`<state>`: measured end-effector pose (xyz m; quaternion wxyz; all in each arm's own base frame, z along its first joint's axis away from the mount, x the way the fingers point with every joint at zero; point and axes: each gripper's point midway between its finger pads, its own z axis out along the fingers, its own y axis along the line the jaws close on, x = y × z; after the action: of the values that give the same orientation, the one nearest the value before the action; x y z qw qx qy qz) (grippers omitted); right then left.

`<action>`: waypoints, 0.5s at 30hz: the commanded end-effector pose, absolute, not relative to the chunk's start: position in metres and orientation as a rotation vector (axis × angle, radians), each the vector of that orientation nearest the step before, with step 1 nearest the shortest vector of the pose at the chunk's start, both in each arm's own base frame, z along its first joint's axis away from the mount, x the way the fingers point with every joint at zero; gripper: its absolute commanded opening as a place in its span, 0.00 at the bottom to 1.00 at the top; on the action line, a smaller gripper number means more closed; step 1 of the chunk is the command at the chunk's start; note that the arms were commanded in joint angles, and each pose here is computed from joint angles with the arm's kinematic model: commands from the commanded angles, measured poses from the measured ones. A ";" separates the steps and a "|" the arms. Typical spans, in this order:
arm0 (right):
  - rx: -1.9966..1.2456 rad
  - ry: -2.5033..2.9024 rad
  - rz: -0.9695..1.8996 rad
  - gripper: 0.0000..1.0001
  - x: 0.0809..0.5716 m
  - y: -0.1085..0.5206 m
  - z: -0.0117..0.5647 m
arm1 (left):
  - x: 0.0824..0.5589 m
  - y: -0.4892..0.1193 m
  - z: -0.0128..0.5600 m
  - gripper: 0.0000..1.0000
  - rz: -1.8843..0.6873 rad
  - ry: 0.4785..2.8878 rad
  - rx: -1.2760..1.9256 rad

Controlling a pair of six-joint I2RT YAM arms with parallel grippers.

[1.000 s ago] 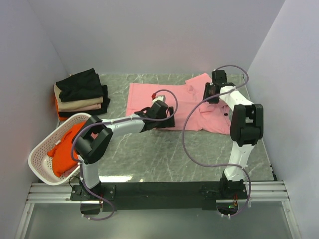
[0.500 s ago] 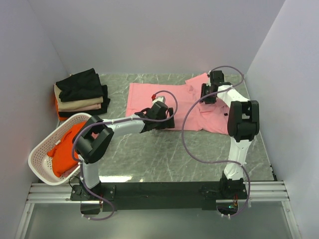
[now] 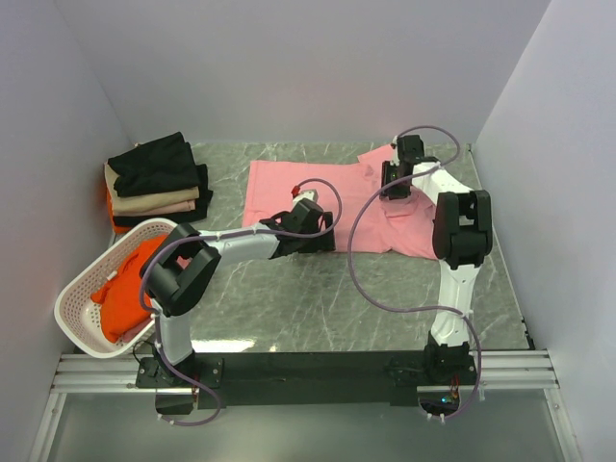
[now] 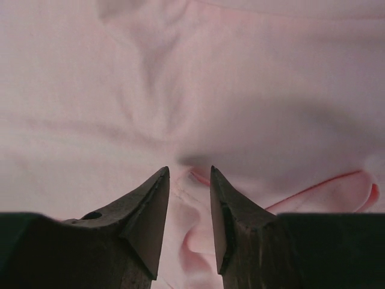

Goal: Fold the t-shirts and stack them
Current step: Fold the tshirt

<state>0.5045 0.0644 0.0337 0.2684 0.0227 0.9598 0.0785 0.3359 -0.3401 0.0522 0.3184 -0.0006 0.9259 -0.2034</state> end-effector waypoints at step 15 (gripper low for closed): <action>0.004 2.600 0.159 0.32 0.509 0.067 0.034 | 0.335 -0.338 0.060 0.99 -0.539 2.413 -0.020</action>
<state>0.5023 0.0646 0.0278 0.2570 0.0147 0.9639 0.0674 0.3344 -0.3376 0.0493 0.3158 -0.0008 0.9278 -0.1986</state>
